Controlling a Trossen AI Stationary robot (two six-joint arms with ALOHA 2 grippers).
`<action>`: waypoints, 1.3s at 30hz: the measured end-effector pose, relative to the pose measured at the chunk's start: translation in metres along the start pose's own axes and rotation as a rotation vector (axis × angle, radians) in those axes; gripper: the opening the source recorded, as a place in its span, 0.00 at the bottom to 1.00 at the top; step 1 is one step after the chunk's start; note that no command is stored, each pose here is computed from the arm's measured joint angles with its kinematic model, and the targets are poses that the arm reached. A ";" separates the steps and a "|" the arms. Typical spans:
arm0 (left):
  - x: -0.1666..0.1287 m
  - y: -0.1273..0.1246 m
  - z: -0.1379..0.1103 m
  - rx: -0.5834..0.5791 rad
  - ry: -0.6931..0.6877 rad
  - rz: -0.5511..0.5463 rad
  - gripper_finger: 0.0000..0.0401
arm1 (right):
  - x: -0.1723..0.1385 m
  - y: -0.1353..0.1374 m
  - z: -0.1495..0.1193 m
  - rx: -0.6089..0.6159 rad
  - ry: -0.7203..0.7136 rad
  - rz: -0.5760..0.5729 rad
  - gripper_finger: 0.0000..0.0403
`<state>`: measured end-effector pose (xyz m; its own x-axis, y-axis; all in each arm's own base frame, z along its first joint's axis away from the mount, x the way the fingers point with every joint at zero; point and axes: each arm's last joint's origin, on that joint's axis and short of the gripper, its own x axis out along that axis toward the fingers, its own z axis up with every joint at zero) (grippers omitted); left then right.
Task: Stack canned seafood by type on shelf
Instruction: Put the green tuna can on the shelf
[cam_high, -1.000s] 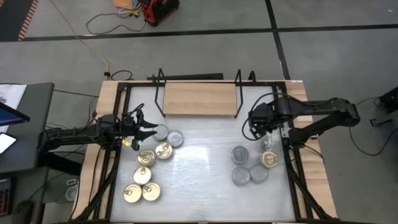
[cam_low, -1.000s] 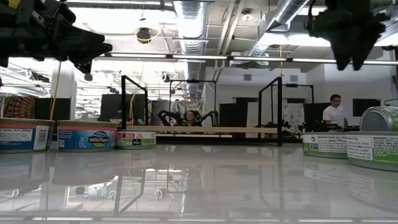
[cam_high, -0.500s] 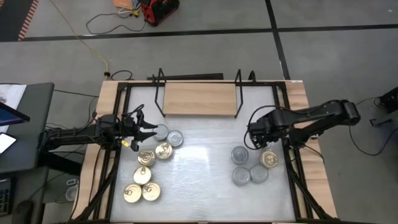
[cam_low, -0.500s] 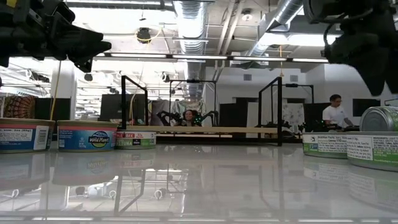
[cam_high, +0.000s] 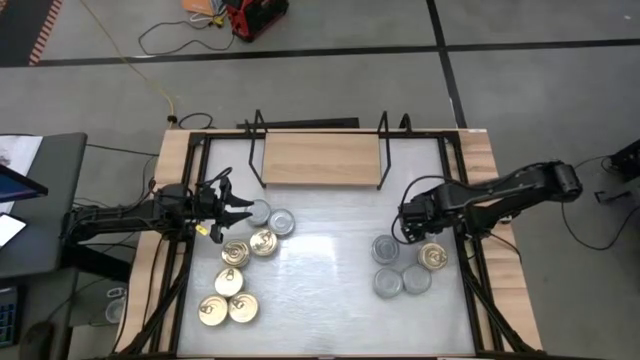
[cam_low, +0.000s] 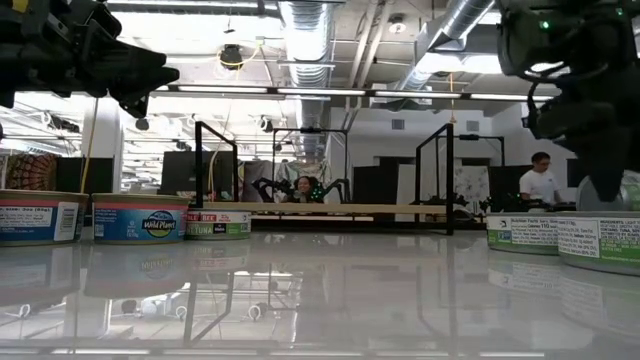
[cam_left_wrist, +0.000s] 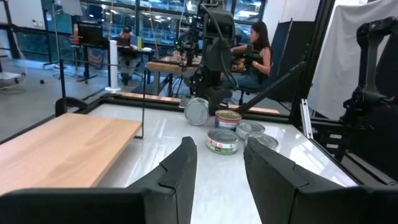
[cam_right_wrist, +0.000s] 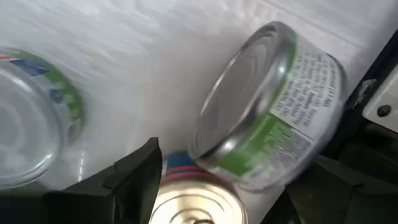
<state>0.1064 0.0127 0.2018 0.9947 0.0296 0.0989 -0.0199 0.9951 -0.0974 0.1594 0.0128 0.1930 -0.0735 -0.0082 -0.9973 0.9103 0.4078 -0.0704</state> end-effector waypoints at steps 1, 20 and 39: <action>0.000 0.000 0.000 -0.005 -0.001 0.000 0.31 | 0.003 -0.001 0.000 0.005 0.001 -0.005 0.82; 0.000 0.000 0.000 -0.006 -0.001 0.000 0.31 | 0.010 -0.001 0.001 -0.006 -0.095 -0.039 0.51; 0.000 0.002 0.001 -0.046 -0.019 0.061 0.31 | -0.069 0.070 0.010 -0.732 -0.859 0.258 0.41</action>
<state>0.1062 0.0145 0.2029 0.9897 0.0919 0.1101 -0.0751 0.9860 -0.1487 0.2323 0.0327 0.2568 0.6366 -0.3507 -0.6868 0.3833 0.9167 -0.1128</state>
